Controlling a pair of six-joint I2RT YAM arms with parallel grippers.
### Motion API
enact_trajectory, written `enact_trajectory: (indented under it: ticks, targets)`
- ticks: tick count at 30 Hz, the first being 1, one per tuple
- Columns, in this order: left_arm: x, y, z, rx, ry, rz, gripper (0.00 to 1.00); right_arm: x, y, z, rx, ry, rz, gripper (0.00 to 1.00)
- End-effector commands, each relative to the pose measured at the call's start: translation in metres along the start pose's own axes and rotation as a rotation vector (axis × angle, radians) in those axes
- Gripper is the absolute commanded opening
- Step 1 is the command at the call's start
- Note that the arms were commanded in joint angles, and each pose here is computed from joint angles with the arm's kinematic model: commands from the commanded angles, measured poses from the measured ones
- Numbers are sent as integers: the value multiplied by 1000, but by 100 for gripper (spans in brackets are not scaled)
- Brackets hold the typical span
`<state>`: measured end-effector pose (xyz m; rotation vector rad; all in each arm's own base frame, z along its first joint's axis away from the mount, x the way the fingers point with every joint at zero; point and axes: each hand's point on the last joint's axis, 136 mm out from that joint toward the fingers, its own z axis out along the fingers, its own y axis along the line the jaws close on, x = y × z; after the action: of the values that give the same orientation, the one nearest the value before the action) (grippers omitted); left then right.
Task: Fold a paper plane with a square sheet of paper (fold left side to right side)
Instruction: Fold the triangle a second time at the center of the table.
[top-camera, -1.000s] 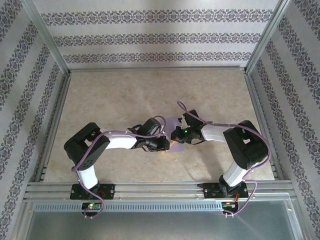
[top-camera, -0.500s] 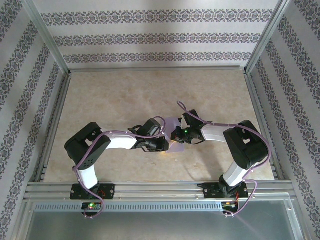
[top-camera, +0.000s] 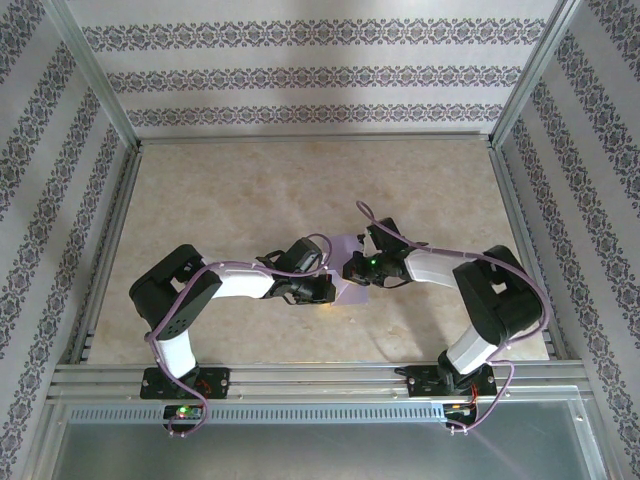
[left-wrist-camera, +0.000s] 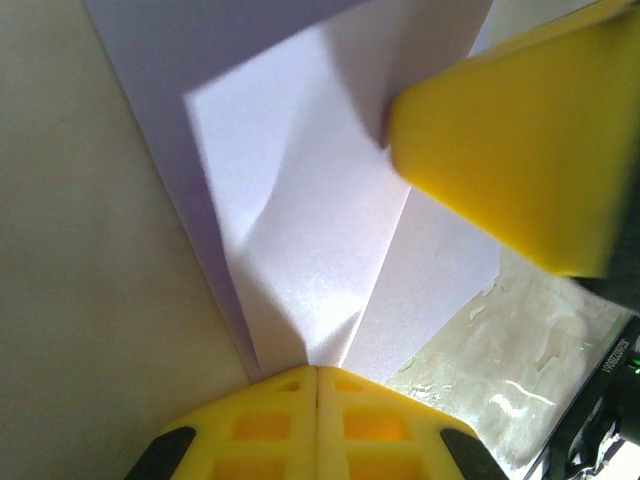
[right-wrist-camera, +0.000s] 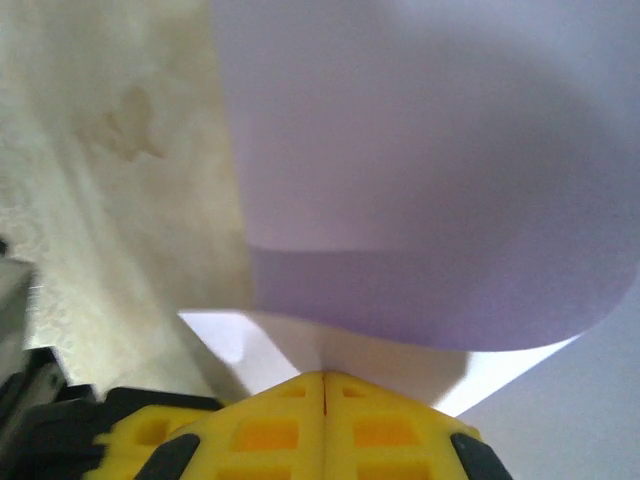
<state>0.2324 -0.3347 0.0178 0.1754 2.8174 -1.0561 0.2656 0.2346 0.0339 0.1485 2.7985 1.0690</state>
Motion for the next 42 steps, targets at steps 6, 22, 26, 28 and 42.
enact_trajectory:
  ticks: [6,22,26,28,42]
  targets:
    - [22,35,4,-173,63,-1,0,12,11,-17,-31,-33,-38,0]
    - [22,37,5,-214,73,13,0,29,8,1,-53,-14,-53,0]
    - [22,37,5,-218,76,12,0,28,6,5,-47,-14,-55,0]
    - [22,37,5,-220,78,13,0,28,5,8,-44,-10,-59,0]
    - [24,39,3,-243,91,5,0,20,-15,16,5,5,-39,0]
